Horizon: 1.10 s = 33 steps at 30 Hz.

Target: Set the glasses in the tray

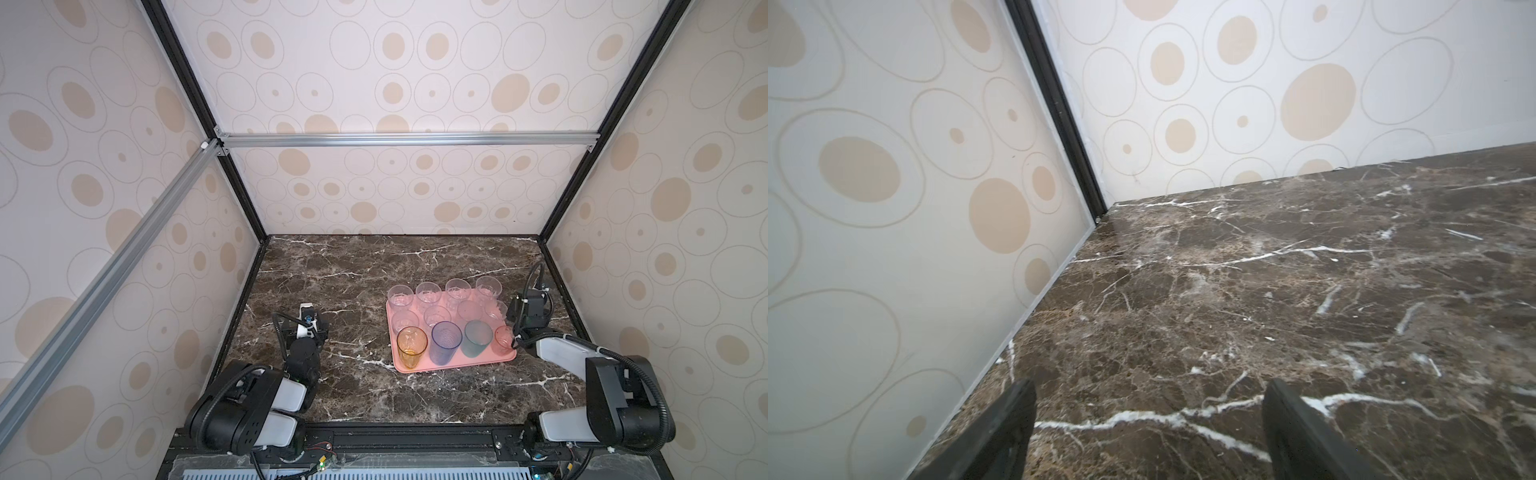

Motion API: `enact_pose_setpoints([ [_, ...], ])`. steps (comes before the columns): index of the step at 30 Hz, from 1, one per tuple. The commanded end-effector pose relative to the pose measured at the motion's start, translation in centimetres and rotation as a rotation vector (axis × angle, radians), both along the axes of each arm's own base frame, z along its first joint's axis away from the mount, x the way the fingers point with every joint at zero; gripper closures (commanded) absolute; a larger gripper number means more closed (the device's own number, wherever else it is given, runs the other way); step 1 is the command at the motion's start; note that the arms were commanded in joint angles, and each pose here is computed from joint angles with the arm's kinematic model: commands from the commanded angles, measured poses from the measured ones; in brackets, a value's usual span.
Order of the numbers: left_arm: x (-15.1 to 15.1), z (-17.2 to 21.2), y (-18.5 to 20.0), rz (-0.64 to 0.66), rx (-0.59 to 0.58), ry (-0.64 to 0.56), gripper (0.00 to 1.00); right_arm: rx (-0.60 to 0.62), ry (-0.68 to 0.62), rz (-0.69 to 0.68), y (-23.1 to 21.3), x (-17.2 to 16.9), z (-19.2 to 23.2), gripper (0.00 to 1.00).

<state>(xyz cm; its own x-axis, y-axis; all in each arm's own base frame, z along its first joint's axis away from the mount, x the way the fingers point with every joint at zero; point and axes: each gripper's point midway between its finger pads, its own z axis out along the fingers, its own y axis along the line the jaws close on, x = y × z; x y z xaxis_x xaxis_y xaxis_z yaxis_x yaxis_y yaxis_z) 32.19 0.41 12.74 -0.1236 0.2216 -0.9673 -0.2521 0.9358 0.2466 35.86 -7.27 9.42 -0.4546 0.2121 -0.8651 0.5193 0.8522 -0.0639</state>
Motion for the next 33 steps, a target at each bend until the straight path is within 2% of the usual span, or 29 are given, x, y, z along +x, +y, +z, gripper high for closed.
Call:
enact_pose_setpoints([
  [1,1.1,3.5,-0.8,-0.044,-0.005,-0.154,0.14,-0.023,-0.077,0.029,0.0,1.0,1.3,0.29],
  [7,1.3,3.3,0.4,-0.015,-0.057,-0.158,0.12,-0.041,-0.146,0.024,-0.4,1.3,1.1,0.28],
  [14,3.2,1.7,0.7,-0.082,-0.114,-0.101,0.10,-0.017,-0.083,0.016,-0.4,1.5,0.6,0.27],
  [19,4.5,0.7,1.3,-0.065,-0.140,-0.044,0.01,-0.024,-0.068,0.009,-0.5,1.8,0.5,0.23],
  [27,5.0,0.4,2.6,-0.015,-0.176,-0.035,0.01,-0.029,0.025,-0.027,-1.0,2.7,0.0,0.14],
  [33,4.9,0.4,2.5,-0.018,-0.177,-0.033,0.01,-0.012,0.099,-0.066,-1.6,3.2,-0.8,0.11],
])
